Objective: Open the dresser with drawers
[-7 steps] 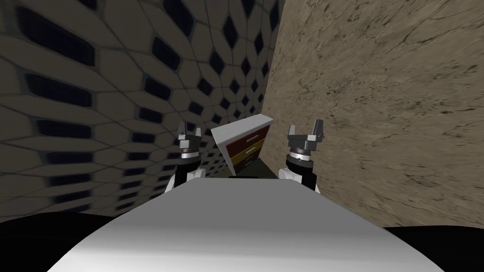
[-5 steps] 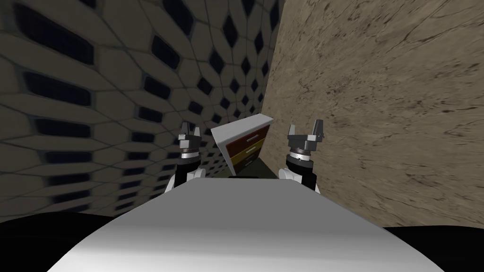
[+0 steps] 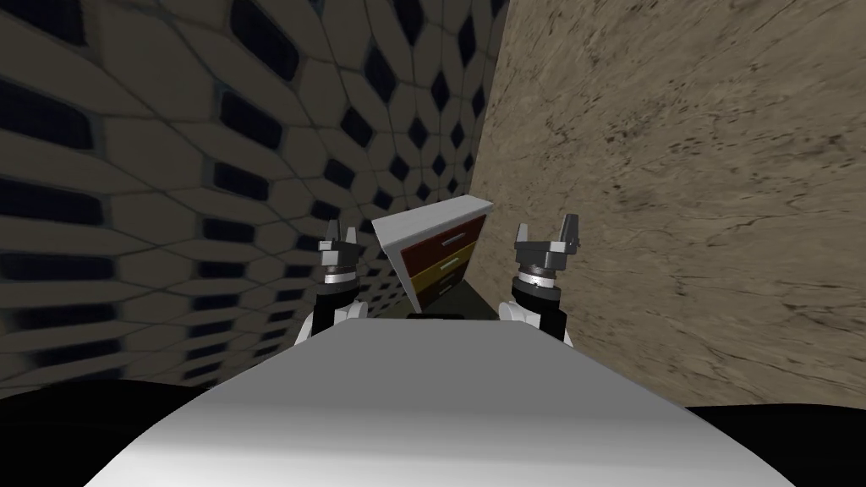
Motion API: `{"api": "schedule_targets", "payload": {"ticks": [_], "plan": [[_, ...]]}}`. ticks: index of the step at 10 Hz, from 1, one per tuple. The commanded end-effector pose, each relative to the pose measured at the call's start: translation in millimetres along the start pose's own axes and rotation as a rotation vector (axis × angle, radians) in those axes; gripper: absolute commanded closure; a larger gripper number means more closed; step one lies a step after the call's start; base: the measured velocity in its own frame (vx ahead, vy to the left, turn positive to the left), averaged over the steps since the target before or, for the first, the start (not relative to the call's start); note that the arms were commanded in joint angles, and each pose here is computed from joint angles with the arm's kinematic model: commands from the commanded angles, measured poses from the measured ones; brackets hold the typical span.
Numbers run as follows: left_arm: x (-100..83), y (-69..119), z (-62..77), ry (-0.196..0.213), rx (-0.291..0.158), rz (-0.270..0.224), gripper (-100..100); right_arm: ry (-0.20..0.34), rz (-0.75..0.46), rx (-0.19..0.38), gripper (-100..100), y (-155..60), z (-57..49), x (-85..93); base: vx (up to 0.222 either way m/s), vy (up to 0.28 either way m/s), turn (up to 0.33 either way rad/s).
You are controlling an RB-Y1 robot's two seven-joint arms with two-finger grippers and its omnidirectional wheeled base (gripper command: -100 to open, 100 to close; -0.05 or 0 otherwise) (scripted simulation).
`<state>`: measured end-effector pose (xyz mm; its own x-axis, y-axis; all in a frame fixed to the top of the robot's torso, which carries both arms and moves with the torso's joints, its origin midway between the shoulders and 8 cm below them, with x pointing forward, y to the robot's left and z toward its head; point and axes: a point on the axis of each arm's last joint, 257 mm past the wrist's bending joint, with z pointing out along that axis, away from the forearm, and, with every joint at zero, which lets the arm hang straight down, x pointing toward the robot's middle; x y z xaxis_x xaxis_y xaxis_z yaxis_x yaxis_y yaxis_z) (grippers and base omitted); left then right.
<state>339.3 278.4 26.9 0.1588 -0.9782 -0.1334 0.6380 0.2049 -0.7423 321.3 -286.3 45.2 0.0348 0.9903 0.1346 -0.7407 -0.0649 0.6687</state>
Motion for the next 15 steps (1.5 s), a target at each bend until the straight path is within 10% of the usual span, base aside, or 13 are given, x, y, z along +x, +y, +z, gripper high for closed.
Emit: {"api": "schedule_targets", "payload": {"ticks": [1, 2, 3, 15], "plan": [[0.0, 0.0, 0.0, 0.000, 0.000, 0.000, 0, 0.000, 0.000, 0.000, 0, 0, 0.0, 0.0, 0.000, 0.000, 0.000], [0.0, 0.0, 0.0, 0.000, 0.000, 0.000, 0, 0.000, 0.000, 0.000, 0, 0, 0.0, 0.0, 0.000, 0.000, 0.000], [0.0, 0.0, 0.0, 0.000, 0.000, 0.000, 0, 0.036, -0.035, 0.009, -100, -3, -0.1, 4.5, 0.005, 0.006, 0.002], [0.0, 0.3, -0.1, 0.000, -0.001, 0.000, 0, 0.354, -0.676, 0.013, -100, -40, -7.7, 31.2, -0.002, 0.031, -0.007]]}}
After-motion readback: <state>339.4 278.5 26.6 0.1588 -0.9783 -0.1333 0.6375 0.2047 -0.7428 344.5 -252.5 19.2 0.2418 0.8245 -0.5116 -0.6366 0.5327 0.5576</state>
